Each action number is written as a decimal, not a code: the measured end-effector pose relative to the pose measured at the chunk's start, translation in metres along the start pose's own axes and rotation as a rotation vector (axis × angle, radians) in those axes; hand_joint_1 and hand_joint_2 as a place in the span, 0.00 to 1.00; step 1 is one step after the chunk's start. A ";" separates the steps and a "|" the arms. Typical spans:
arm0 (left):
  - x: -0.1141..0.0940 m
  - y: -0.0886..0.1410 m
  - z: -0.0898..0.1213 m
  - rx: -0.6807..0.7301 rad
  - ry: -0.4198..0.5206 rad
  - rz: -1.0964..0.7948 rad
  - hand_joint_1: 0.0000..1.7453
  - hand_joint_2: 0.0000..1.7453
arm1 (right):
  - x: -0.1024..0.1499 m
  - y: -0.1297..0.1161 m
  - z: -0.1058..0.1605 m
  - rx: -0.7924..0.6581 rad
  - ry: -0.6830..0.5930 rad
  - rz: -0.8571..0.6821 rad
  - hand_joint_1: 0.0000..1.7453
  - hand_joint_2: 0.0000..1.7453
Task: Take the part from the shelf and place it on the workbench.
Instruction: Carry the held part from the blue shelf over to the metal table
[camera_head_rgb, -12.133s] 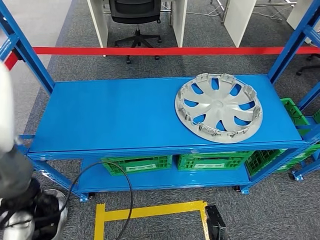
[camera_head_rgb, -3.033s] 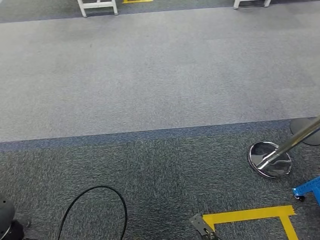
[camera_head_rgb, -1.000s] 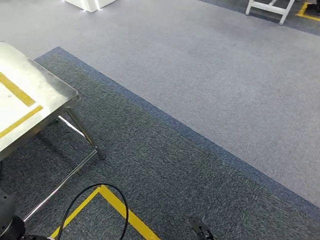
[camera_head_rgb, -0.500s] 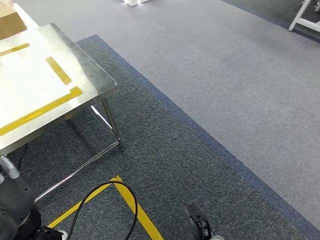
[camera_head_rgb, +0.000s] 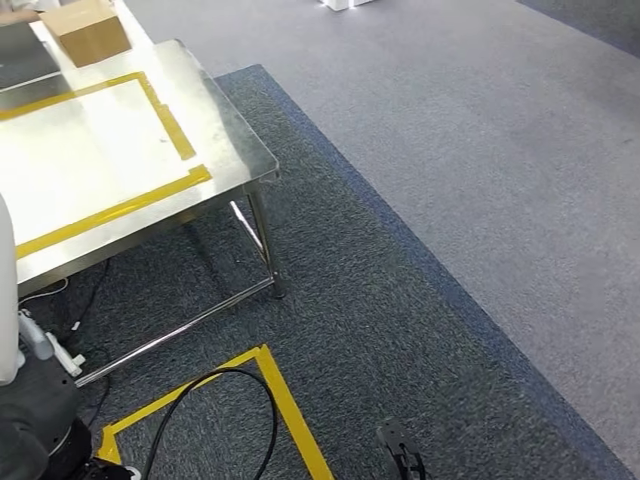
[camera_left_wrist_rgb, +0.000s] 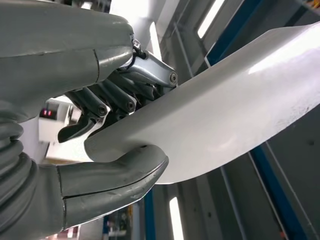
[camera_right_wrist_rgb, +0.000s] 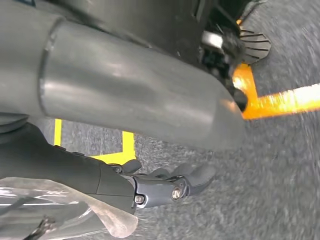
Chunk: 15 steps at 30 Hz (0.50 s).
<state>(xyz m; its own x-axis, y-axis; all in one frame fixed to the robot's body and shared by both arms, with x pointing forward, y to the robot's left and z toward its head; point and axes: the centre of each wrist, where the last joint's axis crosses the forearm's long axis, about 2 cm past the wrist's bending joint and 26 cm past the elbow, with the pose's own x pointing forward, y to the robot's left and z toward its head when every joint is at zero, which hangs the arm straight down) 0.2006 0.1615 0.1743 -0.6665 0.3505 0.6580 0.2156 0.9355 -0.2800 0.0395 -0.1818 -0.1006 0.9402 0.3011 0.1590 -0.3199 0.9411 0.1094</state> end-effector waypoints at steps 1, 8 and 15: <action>0.000 0.000 0.000 0.000 0.001 -0.001 1.00 1.00 | -0.001 0.000 0.000 0.001 0.002 -0.001 0.00 0.00; 0.000 0.001 0.001 -0.002 0.004 -0.004 1.00 1.00 | 0.001 0.002 0.000 0.006 -0.004 -0.004 0.00 0.00; 0.000 0.000 0.002 0.000 0.005 -0.002 1.00 1.00 | 0.003 0.003 0.000 0.005 -0.011 -0.005 0.00 0.00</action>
<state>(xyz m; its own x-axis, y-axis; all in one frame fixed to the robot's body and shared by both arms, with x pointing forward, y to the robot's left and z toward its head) 0.1995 0.1616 0.1731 -0.6633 0.3486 0.6622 0.2142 0.9363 -0.2783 0.0418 -0.1783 -0.0995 0.9404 0.2951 0.1690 -0.3162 0.9417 0.1153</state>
